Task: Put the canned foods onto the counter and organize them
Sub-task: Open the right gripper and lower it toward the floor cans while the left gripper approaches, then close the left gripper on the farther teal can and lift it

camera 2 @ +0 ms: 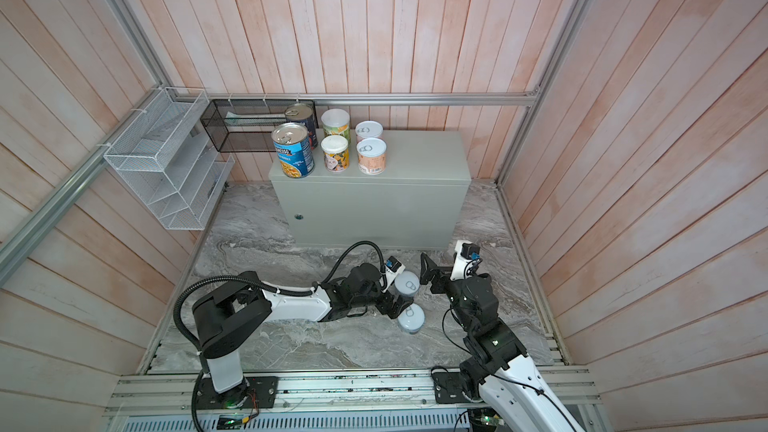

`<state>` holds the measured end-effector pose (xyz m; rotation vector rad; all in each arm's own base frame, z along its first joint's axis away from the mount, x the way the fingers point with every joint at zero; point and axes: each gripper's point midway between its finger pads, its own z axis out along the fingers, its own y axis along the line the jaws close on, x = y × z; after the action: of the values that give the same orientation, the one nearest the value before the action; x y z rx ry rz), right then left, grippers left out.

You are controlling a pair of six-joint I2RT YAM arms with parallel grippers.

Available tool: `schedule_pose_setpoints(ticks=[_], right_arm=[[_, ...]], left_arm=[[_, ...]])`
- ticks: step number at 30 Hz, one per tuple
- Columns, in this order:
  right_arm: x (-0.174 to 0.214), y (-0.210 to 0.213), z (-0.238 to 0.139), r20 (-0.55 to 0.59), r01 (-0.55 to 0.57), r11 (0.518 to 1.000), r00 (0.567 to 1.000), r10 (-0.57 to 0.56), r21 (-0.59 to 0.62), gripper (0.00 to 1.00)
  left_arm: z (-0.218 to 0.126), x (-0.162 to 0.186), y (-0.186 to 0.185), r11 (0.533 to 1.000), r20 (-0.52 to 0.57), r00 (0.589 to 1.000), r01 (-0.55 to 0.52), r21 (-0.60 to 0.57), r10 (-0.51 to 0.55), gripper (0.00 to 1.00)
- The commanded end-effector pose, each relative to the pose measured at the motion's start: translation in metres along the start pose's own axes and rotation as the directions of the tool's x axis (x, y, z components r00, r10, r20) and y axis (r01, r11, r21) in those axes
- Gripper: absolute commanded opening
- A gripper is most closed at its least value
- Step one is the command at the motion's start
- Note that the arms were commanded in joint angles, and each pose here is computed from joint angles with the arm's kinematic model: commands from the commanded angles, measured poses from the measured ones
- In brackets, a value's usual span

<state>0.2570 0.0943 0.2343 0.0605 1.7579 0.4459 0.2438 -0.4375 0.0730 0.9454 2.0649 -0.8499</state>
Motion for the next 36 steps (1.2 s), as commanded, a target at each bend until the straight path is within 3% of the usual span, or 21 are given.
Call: schedule_pose_setpoints(ticks=[1,26,28,32,36], right_arm=[[0.007,-0.008,-0.001,-0.008,0.012,1.000,1.000,-0.012,0.028,0.98],[0.007,-0.010,-0.007,-0.003,0.007,1.000,1.000,-0.007,0.027,0.98],[0.008,-0.010,-0.006,-0.004,0.003,1.000,1.000,-0.003,0.025,0.98],[0.011,-0.011,-0.006,-0.008,-0.006,1.000,1.000,0.006,0.028,0.98],[0.014,-0.012,-0.005,-0.011,-0.013,1.000,1.000,0.014,0.027,0.98]], left_arm=[[0.006,-0.001,0.003,1.000,-0.009,1.000,-0.001,-0.027,0.001,0.98],[0.035,-0.011,0.019,0.993,-0.045,0.998,0.027,-0.115,-0.033,0.93],[0.035,-0.013,0.020,0.992,-0.036,0.999,0.033,-0.118,-0.038,0.89],[0.036,-0.018,0.017,0.994,-0.019,0.999,0.032,-0.102,-0.035,0.69],[0.035,-0.020,0.018,0.994,-0.012,1.000,0.027,-0.104,-0.029,0.64]])
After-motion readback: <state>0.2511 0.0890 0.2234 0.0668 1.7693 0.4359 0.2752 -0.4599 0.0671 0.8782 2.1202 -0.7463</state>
